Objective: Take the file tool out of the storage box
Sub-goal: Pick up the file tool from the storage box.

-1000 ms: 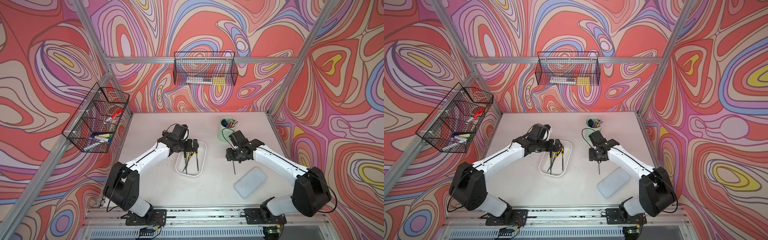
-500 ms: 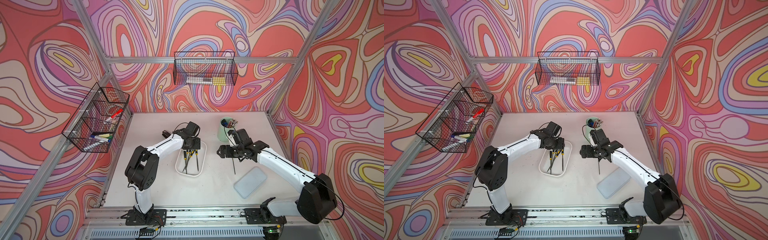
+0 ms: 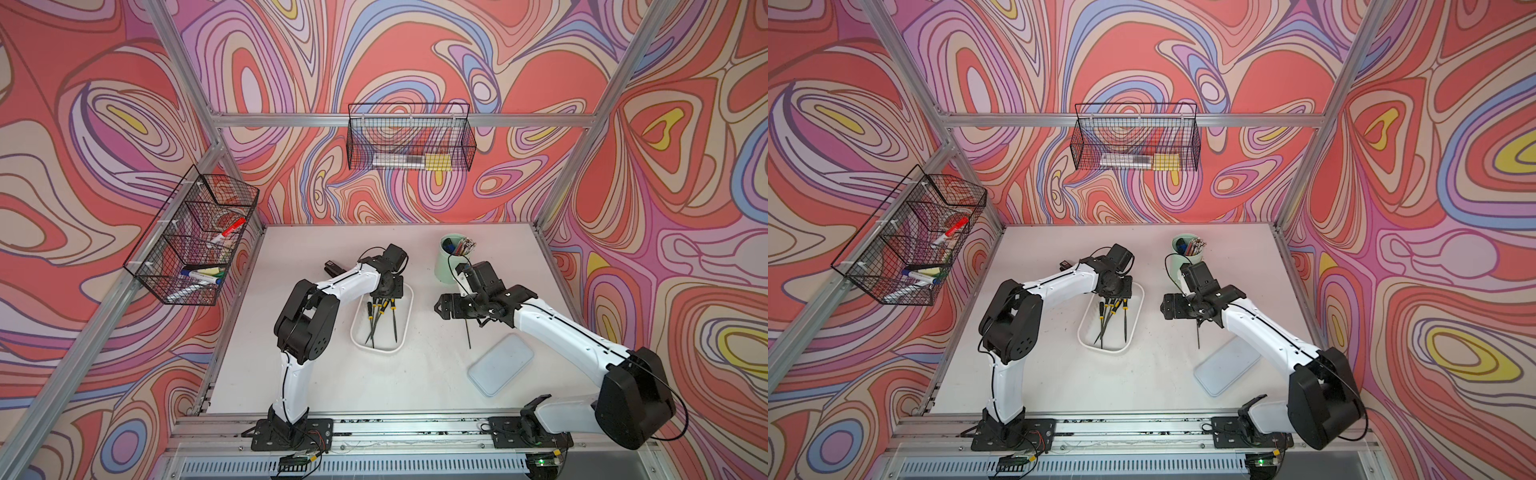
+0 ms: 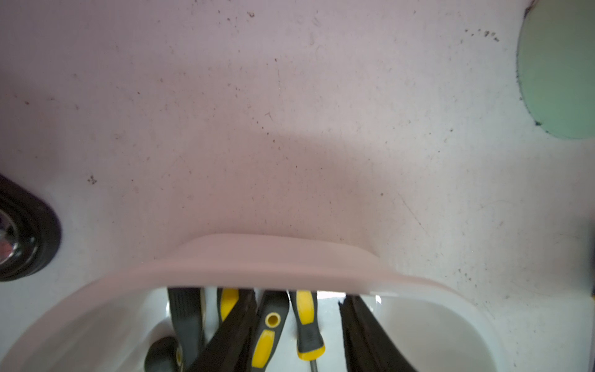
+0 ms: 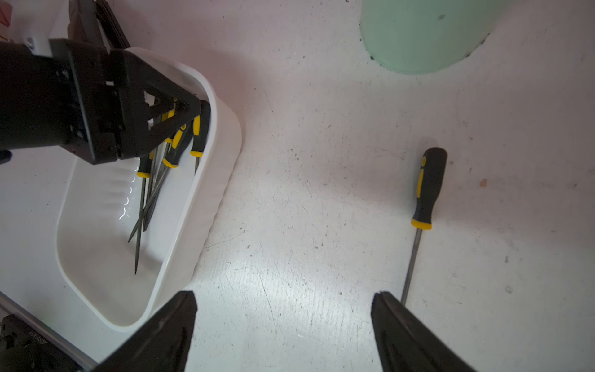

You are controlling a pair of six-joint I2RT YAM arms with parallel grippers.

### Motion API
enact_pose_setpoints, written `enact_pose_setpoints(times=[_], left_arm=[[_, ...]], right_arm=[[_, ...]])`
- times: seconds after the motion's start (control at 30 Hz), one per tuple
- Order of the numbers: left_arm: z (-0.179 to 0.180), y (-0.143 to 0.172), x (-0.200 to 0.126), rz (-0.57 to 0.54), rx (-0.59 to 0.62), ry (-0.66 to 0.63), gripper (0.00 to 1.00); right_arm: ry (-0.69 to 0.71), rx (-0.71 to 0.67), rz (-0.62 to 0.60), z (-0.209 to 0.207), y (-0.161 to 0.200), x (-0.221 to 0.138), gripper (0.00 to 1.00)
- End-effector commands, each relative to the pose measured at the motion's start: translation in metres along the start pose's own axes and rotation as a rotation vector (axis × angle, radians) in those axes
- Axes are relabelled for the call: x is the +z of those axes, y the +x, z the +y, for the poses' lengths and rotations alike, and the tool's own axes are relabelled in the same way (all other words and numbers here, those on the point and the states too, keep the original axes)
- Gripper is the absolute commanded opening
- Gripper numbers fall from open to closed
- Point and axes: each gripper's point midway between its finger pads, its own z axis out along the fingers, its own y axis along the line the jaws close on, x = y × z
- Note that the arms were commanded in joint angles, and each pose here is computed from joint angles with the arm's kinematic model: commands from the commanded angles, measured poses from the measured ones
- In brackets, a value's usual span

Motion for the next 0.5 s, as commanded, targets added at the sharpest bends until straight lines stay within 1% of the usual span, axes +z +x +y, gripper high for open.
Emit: enact_pose_setpoints(times=[0.0, 0.17, 0.47], left_arm=[[-0.005, 0.0, 0.003, 0.01, -0.002, -0.003, 0.46], [-0.008, 0.002, 0.012, 0.023, 0.004, -0.01, 0.45], [-0.001, 0.006, 0.021, 0.033, -0.01, -0.05, 0.42]], right_arm=[[0.02, -0.01, 0.003, -0.006, 0.004, 0.006, 0.87], [0.018, -0.009, 0.0, -0.006, 0.005, 0.005, 0.87], [0.024, -0.012, -0.002, -0.008, 0.007, 0.001, 0.87]])
